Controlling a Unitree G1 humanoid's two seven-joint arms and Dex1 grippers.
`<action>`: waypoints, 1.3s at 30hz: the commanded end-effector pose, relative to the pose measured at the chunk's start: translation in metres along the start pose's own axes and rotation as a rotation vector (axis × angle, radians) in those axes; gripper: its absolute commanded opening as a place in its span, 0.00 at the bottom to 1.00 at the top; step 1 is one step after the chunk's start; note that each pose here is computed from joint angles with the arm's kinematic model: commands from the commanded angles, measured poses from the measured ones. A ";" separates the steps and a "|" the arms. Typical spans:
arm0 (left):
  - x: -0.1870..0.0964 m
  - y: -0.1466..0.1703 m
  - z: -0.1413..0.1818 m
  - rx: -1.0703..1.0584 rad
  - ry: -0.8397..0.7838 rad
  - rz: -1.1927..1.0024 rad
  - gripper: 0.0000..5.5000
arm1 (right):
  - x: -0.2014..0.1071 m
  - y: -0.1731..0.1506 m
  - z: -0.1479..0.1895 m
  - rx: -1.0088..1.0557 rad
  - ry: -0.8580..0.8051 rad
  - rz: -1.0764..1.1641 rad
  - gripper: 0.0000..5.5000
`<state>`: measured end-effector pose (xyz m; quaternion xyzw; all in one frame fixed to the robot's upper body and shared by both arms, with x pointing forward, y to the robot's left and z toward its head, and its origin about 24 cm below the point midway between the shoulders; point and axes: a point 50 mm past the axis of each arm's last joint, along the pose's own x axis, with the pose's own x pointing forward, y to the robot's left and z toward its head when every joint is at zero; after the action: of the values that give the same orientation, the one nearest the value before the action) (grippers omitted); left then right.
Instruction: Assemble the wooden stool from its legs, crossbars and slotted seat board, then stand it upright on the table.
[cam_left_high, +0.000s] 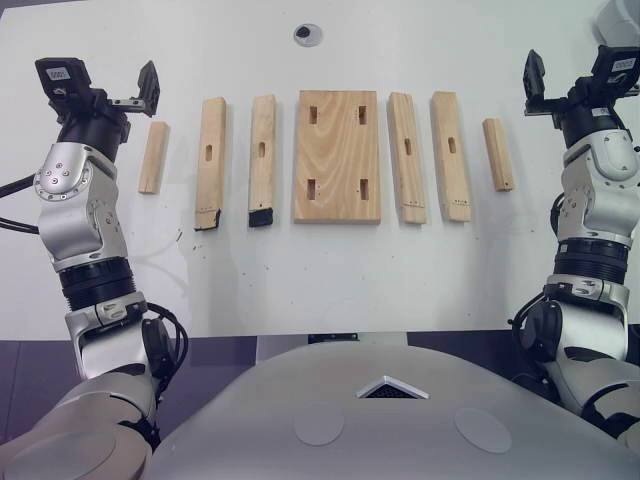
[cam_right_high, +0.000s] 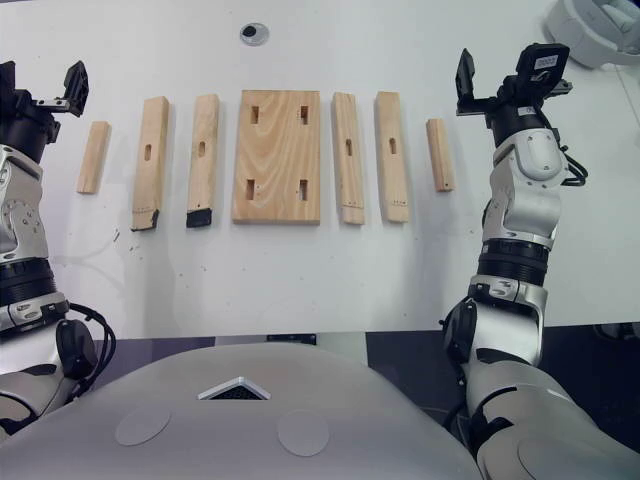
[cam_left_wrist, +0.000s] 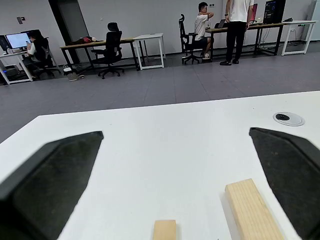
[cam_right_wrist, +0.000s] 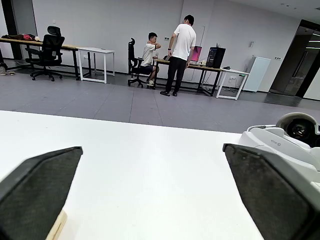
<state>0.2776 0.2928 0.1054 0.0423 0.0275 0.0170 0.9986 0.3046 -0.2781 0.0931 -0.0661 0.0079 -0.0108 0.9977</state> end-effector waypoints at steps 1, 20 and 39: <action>-0.001 0.006 -0.001 0.009 0.012 0.023 0.98 | 0.001 -0.001 -0.002 -0.010 0.018 -0.008 0.95; -0.010 0.018 -0.022 0.073 0.117 0.031 0.98 | -0.002 -0.004 -0.003 -0.012 0.022 -0.009 0.95; -0.060 0.027 -0.112 0.133 0.624 -0.079 0.58 | -0.003 -0.003 -0.005 -0.044 0.033 -0.005 0.96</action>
<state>0.2309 0.3238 0.0208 0.0826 0.2695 -0.0037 0.9594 0.3027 -0.2795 0.0891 -0.0803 0.0196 -0.0117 0.9965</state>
